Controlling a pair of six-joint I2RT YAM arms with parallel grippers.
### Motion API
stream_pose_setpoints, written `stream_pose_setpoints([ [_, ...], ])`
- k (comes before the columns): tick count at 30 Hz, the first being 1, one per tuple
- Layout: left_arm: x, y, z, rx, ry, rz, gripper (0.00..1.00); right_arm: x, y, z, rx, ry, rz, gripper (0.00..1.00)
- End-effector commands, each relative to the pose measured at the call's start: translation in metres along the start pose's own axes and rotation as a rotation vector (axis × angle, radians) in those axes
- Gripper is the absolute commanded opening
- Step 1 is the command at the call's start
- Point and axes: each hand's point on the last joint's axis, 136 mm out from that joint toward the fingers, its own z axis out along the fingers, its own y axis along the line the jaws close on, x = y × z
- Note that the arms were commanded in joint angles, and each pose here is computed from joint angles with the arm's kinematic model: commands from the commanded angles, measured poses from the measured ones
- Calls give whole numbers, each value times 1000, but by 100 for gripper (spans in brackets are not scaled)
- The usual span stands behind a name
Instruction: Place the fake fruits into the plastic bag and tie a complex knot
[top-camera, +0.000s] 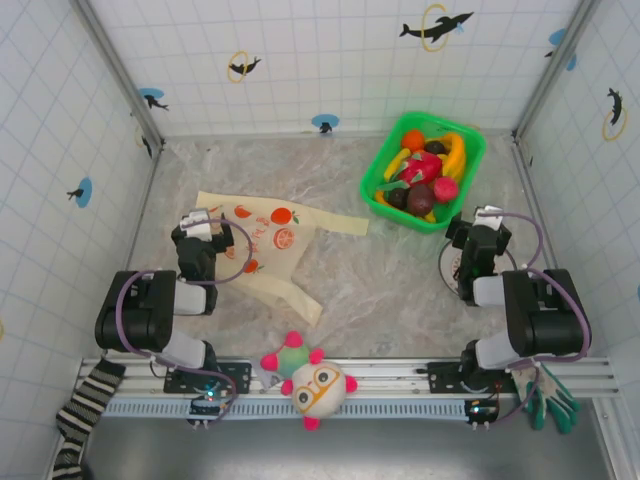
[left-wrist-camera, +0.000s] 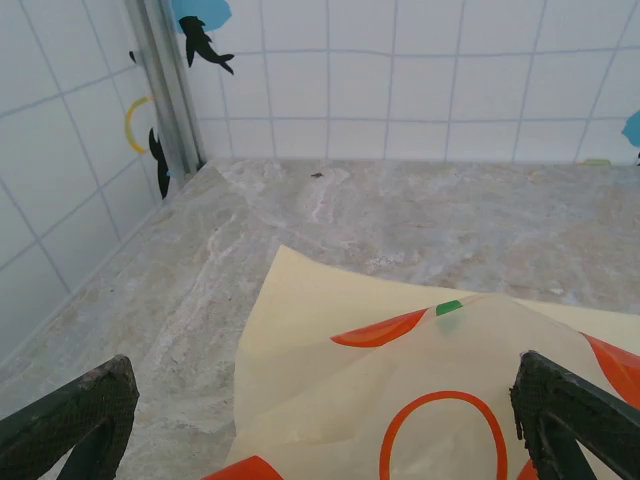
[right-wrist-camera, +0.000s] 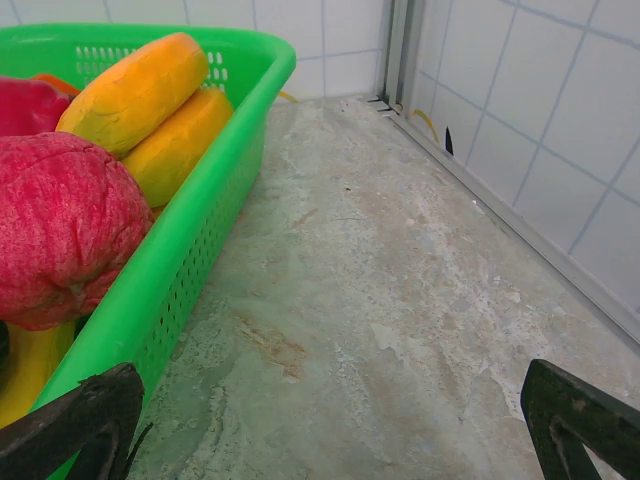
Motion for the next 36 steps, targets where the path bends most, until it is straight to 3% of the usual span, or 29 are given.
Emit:
stream_pose_setpoints([
  [1, -7, 0, 3, 5, -16, -16, 98, -21, 3, 1, 0, -67, 25, 100],
  [23, -10, -2, 3, 12, -26, -16, 98, -26, -1, 0, -4, -83, 51, 100],
  [26, -21, -8, 12, 47, 37, 9, 98, -38, -9, -8, 29, -81, 55, 100],
  [31, -98, -4, 16, 41, 75, -62, 98, -71, -14, -30, 26, -42, 137, 100],
  [36, -158, -29, 1, 192, 155, -283, 94, -108, 8, -60, -151, -20, 300, 100],
])
